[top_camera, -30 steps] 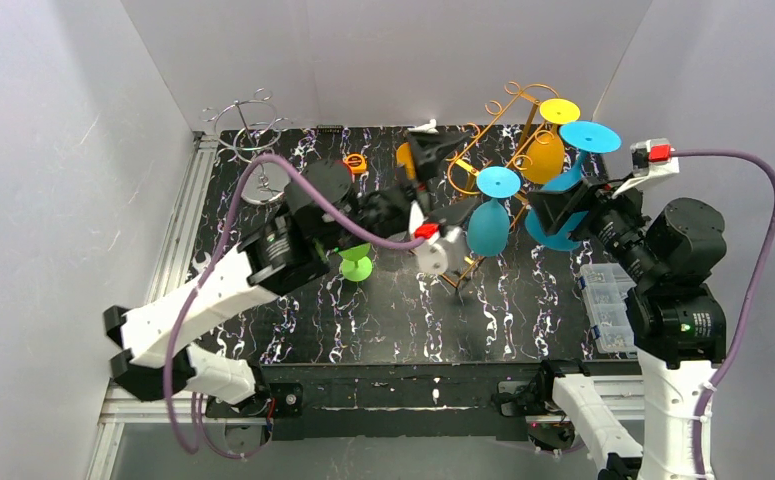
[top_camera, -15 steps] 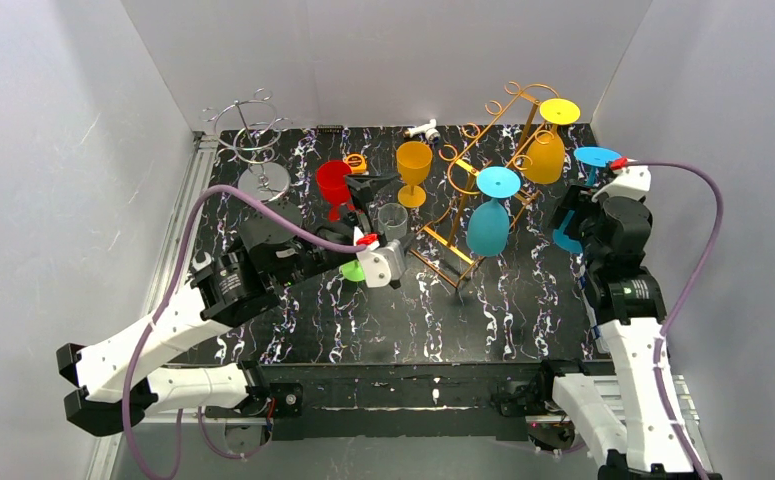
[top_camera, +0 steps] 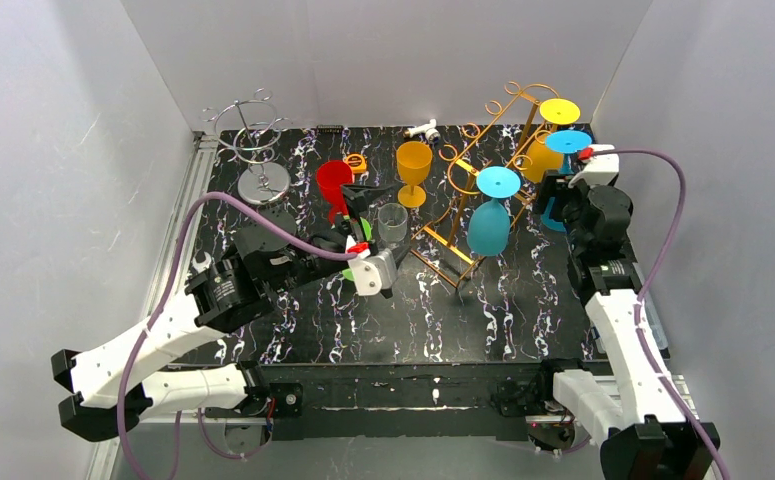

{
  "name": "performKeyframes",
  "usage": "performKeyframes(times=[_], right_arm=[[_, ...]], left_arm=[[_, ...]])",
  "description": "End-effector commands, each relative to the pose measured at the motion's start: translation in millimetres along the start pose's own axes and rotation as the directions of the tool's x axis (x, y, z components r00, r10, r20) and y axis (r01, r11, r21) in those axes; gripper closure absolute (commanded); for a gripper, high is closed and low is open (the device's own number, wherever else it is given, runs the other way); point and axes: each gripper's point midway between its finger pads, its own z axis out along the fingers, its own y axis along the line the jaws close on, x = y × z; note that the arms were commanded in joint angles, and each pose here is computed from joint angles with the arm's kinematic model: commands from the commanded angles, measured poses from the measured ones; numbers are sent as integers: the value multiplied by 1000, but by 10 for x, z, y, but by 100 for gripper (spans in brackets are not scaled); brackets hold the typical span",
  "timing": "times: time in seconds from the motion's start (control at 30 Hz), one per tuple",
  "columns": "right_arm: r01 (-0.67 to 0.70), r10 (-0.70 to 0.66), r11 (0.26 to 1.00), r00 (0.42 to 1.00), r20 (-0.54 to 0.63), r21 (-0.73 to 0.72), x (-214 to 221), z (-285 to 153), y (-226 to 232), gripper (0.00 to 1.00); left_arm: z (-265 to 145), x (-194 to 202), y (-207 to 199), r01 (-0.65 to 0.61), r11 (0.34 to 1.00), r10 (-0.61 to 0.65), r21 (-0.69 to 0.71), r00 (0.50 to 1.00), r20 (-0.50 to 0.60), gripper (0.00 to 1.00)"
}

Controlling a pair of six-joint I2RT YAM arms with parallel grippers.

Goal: Place the wine glass upside down on the wine glass rack

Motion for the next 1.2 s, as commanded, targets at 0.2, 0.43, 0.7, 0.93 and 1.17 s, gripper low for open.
performKeyframes(times=[0.2,0.43,0.7,0.93,1.17], right_arm=[[97,-92,994,992,90,-56,-137,265,103,50],[107,-100,992,991,92,-71,-104,339,134,51],[111,-104,990,991,88,-81,-49,423,161,51],[120,-112,990,989,93,-79,-31,450,149,52],[128,-119,984,990,80,-122,46,500,226,52]], left_arm=[[-73,-67,21,9,1000,-9,-16,999,38,2],[-56,-48,20,3,1000,-2,-22,999,40,2],[-42,-66,73,0,999,1,-33,999,36,2],[-36,-33,63,1,999,0,-33,1000,27,2],[-7,-46,90,-9,999,10,-38,999,31,2]])
